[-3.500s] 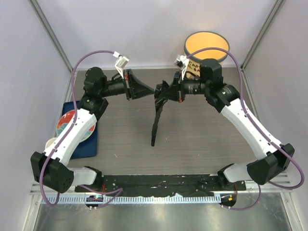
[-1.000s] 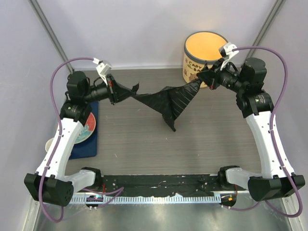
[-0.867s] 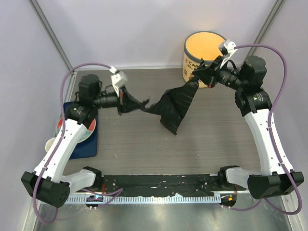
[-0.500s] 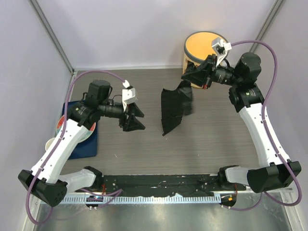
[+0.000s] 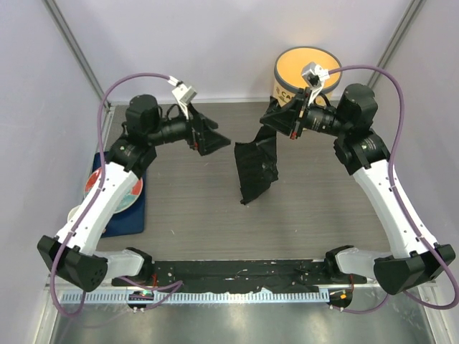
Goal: Put the trash bags into the trash bin
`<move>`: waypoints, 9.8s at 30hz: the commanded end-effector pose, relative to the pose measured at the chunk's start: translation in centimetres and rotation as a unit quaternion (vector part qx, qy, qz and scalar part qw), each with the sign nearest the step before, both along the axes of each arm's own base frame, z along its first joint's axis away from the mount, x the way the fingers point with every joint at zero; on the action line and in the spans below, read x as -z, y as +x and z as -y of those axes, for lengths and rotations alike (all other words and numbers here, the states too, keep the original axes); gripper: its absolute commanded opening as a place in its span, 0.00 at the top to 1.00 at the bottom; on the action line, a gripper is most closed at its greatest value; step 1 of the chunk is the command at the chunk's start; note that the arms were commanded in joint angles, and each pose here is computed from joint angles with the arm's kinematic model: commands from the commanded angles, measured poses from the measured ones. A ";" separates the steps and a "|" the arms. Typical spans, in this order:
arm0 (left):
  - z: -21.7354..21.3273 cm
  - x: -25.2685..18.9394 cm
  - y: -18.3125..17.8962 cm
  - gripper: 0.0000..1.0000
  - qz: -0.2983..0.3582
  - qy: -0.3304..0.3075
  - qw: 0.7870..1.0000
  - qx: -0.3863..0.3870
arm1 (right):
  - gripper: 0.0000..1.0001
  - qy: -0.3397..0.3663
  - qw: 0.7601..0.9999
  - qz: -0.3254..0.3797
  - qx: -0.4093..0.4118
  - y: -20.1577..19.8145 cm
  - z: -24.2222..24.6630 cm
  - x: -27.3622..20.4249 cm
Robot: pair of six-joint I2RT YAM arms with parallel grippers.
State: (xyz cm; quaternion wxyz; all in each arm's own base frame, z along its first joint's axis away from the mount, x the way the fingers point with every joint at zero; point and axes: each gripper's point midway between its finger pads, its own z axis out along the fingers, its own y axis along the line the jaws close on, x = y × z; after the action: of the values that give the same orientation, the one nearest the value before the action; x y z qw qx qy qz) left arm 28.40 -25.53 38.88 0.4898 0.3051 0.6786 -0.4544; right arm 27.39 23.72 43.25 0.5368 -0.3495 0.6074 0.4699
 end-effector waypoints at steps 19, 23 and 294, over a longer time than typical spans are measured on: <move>8.9 -3.2 -0.1 0.03 -0.059 -0.169 0.983 -0.032 | 0.99 0.164 0.938 -0.150 0.266 4.8 2.5 -4.4; 10.7 -2.2 0.8 0.04 -0.082 -0.177 0.980 -0.043 | 0.99 0.171 0.938 -0.138 0.269 4.6 2.5 -5.0; 6.6 10.9 -4.6 1.00 0.713 0.238 0.651 0.104 | 0.17 -0.132 0.965 -0.159 -0.160 -3.7 -2.6 18.7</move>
State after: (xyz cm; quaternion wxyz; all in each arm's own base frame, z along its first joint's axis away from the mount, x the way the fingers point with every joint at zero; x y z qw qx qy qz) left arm 24.71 -31.33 24.32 0.6463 0.7293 0.2237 0.0158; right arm 23.59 24.20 22.82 0.2564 -0.4130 0.7205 0.4945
